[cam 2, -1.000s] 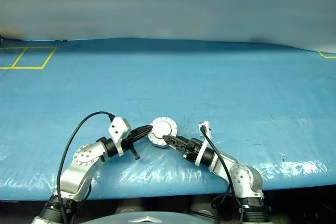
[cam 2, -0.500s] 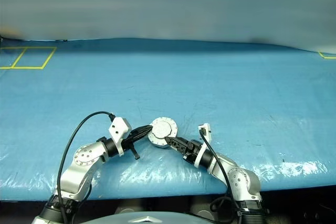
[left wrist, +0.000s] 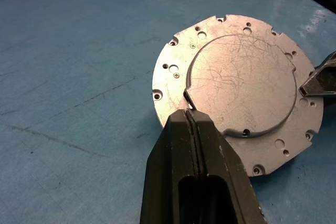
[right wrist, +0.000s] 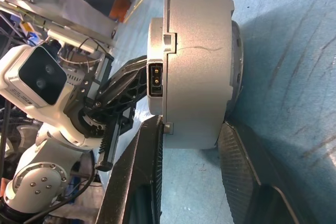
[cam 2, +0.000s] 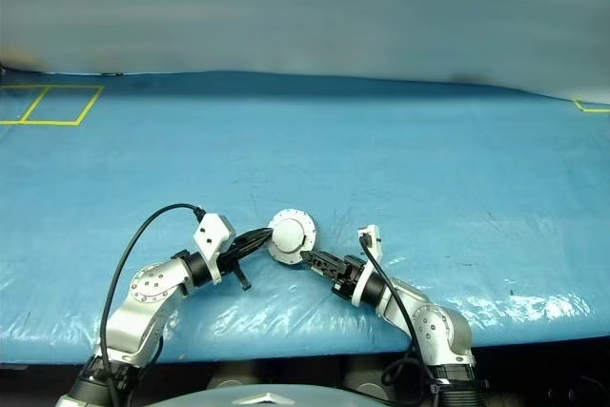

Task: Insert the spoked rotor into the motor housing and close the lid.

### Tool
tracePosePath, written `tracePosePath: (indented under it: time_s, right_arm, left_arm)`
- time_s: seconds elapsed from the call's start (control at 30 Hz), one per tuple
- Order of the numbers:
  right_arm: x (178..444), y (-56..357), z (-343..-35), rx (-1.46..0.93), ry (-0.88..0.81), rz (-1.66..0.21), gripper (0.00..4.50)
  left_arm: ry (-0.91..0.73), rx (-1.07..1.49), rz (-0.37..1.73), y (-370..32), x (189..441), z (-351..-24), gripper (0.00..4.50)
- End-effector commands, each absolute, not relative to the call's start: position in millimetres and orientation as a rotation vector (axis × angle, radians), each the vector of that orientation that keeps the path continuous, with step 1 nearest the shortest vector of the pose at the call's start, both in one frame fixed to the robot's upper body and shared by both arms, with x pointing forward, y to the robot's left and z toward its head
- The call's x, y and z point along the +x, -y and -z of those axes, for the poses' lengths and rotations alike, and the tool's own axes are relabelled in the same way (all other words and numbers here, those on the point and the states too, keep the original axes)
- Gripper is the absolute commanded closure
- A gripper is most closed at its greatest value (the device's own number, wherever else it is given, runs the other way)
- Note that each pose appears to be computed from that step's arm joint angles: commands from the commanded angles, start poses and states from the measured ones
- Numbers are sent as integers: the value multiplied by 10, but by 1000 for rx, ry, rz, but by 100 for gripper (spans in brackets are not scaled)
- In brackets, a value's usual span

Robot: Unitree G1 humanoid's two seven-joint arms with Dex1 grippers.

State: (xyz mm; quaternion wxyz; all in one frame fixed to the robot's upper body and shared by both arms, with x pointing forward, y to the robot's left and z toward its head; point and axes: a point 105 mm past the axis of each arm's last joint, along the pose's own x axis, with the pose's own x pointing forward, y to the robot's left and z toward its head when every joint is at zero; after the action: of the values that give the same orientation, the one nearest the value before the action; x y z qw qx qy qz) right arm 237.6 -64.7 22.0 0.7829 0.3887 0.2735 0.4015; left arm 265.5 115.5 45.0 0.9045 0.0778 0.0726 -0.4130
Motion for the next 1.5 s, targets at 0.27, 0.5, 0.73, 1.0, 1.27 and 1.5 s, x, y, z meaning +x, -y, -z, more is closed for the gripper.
tracePosePath:
  time_s: [0.27, 0.5, 0.73, 1.0, 1.27, 1.5]
  right_arm:
    - [2389, 672, 28, 967, -766, -735, 331]
    - [2532, 529, -649, 1276, -587, -921, 331]
    - [2461, 327, -1085, 1271, -549, -1113, 331]
    - [2492, 304, -1308, 1274, -503, -1165, 331]
    - [2428, 218, -1451, 1230, -542, -1269, 331]
    - [2388, 225, -1449, 1187, -587, -1282, 331]
  left_arm:
    - [27, -185, 758, -1451, 2733, -1167, 450]
    - [-34, -393, 731, -1505, 2615, -1117, 450]
    - [-20, -637, 703, -1579, 2559, -1155, 450]
    - [173, -845, 536, -1938, 2399, -1307, 390]
    - [110, -975, 628, -1611, 2227, -1223, 127]
    - [144, -1096, 684, -1348, 2200, -1243, 26]
